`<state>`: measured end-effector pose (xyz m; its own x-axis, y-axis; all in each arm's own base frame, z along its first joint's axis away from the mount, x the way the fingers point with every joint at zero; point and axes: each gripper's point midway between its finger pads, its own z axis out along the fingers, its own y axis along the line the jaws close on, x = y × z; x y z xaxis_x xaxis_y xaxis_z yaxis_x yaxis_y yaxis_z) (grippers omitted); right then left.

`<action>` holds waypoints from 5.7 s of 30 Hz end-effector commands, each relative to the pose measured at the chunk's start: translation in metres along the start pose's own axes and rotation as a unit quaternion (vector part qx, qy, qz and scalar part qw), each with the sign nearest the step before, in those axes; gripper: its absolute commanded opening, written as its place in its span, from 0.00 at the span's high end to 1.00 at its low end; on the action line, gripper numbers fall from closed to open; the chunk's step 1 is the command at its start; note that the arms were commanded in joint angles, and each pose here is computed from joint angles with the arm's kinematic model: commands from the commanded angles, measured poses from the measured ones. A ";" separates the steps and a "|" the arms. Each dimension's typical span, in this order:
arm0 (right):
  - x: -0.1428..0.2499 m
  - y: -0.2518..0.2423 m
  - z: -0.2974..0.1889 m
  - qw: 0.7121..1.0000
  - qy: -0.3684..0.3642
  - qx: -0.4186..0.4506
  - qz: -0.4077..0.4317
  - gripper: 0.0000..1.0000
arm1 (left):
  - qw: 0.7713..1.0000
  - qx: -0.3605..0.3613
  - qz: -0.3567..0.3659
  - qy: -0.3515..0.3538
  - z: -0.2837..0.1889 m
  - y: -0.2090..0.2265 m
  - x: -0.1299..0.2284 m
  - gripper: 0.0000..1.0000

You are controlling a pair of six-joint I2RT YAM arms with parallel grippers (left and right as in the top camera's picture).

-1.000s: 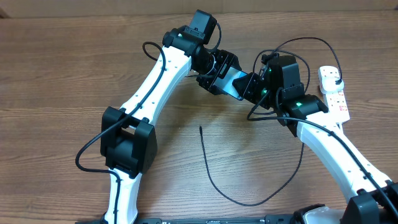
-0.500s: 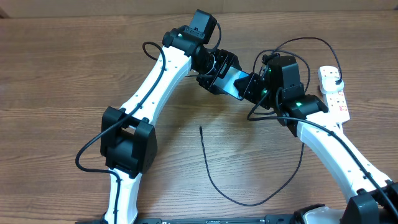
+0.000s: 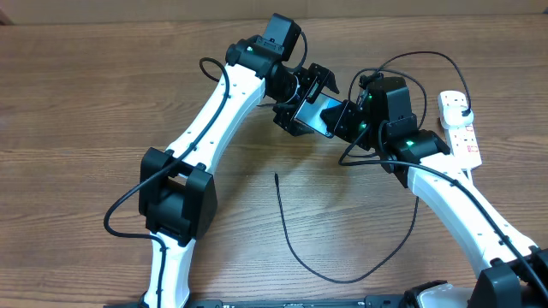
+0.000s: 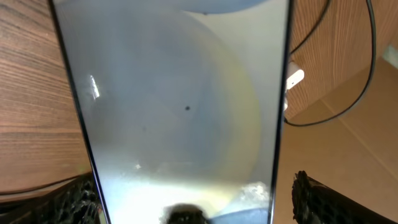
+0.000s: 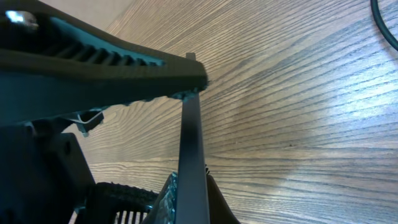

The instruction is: Plug charger to phone and switch on socket

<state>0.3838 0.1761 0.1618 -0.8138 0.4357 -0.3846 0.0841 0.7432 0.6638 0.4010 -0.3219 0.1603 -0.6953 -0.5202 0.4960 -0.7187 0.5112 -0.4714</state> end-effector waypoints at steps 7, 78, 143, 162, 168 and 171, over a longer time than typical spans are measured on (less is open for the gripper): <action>-0.018 0.002 -0.004 0.999 -0.040 0.013 -0.008 0.96 | 0.997 0.049 0.067 -0.001 -0.041 -0.019 -0.005 0.00; -0.055 0.103 -0.035 0.839 0.059 -0.239 0.485 0.96 | 0.984 0.144 0.052 -0.088 -0.100 -0.059 -0.031 0.09; -0.052 0.102 -0.035 0.840 0.063 -0.235 0.484 0.18 | 0.984 0.143 0.062 -0.088 -0.098 -0.060 -0.028 0.96; -0.056 0.085 -0.032 0.921 0.010 -0.219 0.321 0.00 | 0.956 0.136 0.213 -0.149 -0.134 -0.051 -0.074 0.96; -0.047 0.054 -0.024 0.950 0.002 -0.160 0.268 0.00 | 0.937 0.140 0.284 -0.150 -0.150 -0.047 -0.085 0.96; -0.040 0.038 -0.019 0.964 -0.002 -0.122 0.236 0.00 | 0.924 0.144 0.324 -0.146 -0.157 -0.045 -0.087 0.96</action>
<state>0.4051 0.1844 0.2078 -0.6782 0.7155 0.1673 0.4234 0.1945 0.8848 0.5016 -0.1892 0.2204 -0.8773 -0.4794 -0.0221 -0.3000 0.5838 -0.7544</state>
